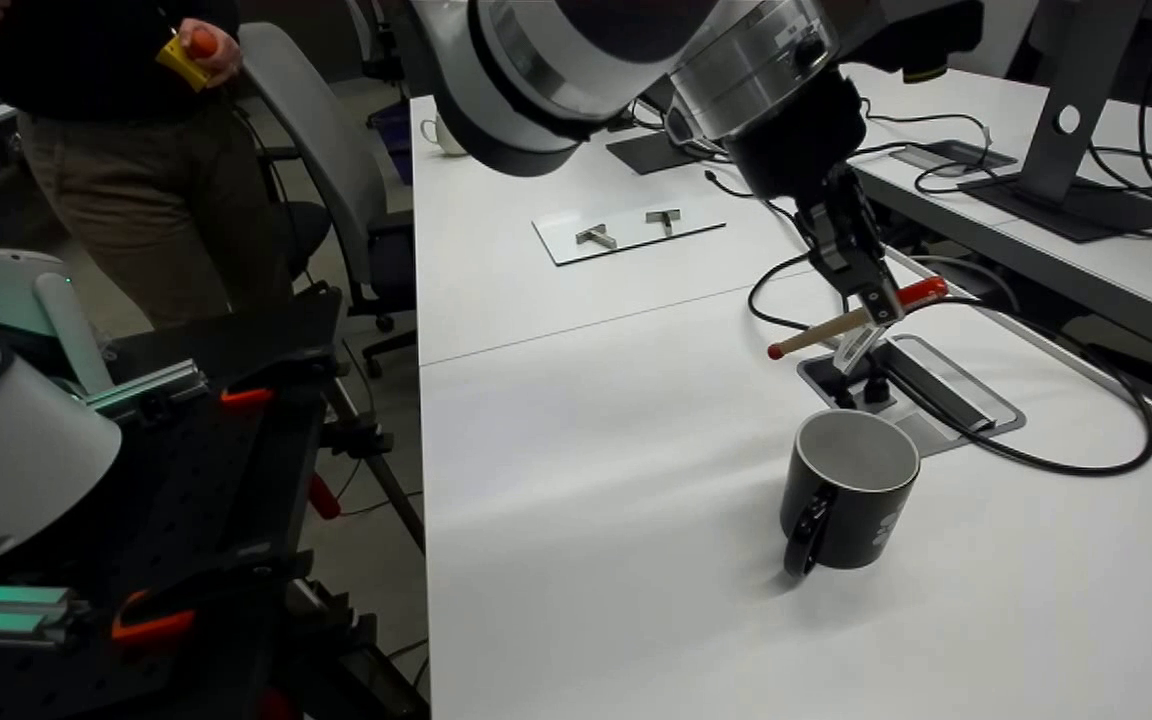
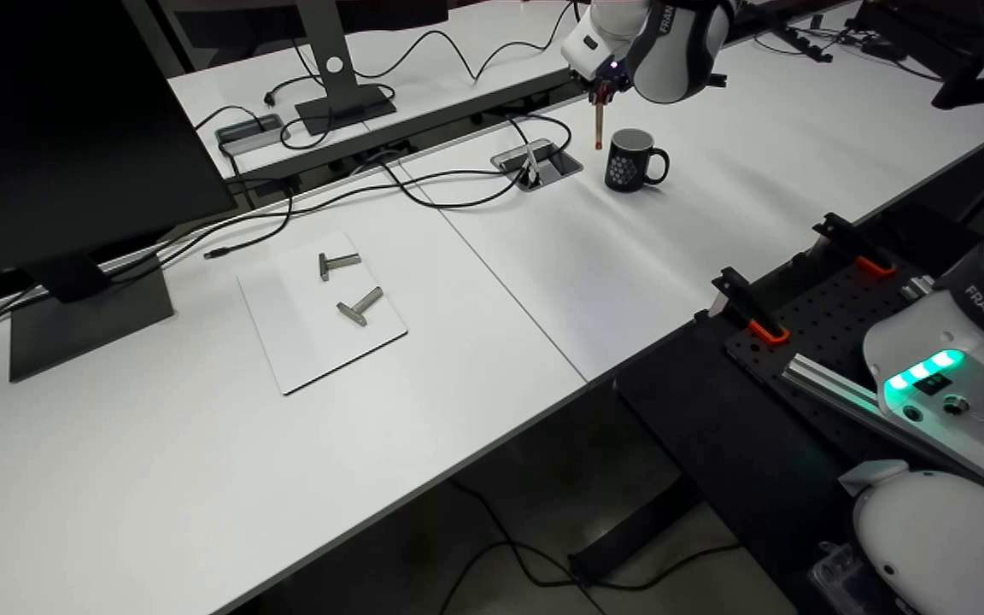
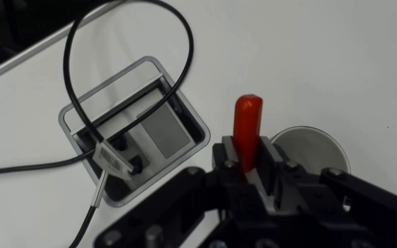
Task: Put the pen in the mug
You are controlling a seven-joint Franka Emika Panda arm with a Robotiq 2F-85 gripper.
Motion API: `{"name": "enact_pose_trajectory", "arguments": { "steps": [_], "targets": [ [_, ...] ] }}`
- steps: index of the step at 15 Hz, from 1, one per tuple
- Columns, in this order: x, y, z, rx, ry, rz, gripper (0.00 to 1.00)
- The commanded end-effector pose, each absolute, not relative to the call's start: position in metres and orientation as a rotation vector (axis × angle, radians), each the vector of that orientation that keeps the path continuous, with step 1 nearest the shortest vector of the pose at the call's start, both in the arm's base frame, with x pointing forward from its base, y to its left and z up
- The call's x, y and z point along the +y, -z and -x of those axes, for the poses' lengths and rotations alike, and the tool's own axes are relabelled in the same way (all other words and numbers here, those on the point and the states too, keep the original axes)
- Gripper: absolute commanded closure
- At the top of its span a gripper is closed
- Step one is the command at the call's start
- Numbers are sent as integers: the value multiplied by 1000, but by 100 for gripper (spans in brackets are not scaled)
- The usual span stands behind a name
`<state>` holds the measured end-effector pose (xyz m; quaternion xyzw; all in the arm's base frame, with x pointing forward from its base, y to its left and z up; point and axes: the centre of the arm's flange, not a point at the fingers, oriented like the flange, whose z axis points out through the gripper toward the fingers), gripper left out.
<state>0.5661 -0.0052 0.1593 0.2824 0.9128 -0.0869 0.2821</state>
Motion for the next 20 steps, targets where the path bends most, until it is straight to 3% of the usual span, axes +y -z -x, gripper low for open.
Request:
{"name": "enact_pose_trajectory", "arguments": {
  "steps": [1,20],
  "targets": [
    [-6,-158,-559,2316,315,-849,95],
    [-11,-144,-540,1914,619,-1206,95]
  ]
}}
